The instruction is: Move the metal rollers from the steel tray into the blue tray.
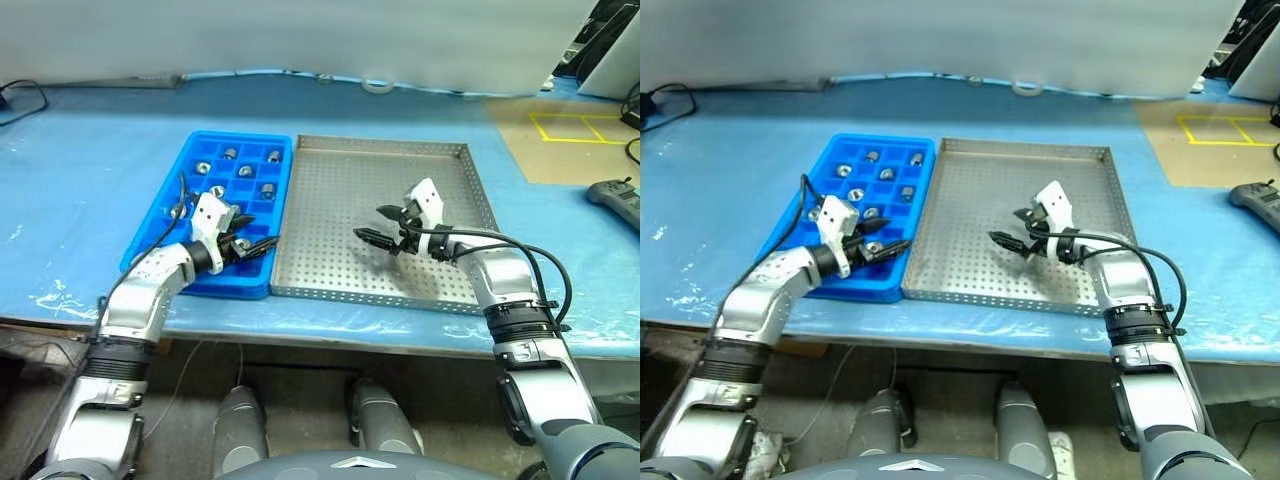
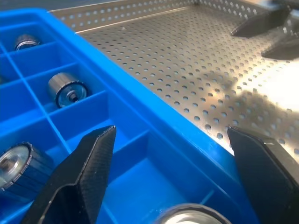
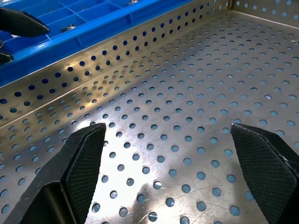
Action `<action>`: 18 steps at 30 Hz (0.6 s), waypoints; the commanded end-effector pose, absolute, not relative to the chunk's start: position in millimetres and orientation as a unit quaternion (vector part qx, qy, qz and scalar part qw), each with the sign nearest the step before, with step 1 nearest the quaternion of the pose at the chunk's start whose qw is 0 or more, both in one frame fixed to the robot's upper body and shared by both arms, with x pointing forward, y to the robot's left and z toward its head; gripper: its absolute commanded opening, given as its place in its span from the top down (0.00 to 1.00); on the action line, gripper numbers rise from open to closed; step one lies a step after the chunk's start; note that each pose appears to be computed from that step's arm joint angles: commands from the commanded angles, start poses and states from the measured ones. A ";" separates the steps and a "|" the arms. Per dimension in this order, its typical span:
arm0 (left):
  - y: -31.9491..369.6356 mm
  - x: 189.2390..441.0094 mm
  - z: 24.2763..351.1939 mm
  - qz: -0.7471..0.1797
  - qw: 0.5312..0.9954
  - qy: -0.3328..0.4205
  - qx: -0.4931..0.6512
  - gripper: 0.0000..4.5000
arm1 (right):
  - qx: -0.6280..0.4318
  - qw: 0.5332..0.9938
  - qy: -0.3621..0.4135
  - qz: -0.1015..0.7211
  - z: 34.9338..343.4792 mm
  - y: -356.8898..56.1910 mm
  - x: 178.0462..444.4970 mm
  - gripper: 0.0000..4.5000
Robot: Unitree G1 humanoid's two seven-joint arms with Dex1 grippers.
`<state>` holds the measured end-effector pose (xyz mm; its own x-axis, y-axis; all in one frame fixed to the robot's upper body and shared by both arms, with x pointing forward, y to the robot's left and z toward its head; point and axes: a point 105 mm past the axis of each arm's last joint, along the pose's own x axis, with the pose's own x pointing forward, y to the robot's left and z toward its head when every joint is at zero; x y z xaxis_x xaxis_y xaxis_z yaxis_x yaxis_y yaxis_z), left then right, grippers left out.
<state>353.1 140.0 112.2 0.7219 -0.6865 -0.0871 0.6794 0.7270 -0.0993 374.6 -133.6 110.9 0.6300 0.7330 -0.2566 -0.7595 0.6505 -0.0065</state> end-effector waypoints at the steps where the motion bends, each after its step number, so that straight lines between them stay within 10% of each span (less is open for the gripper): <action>1: 158.9 367.6 153.3 -0.325 0.940 -0.010 -0.106 0.10 | -0.060 0.900 0.093 0.423 121.1 -126.0 372.4 0.01; 18: 134.7 365.1 169.3 -0.393 0.919 -0.019 -0.043 0.19 | -0.073 0.889 0.085 0.443 121.2 -107.2 382.3 0.00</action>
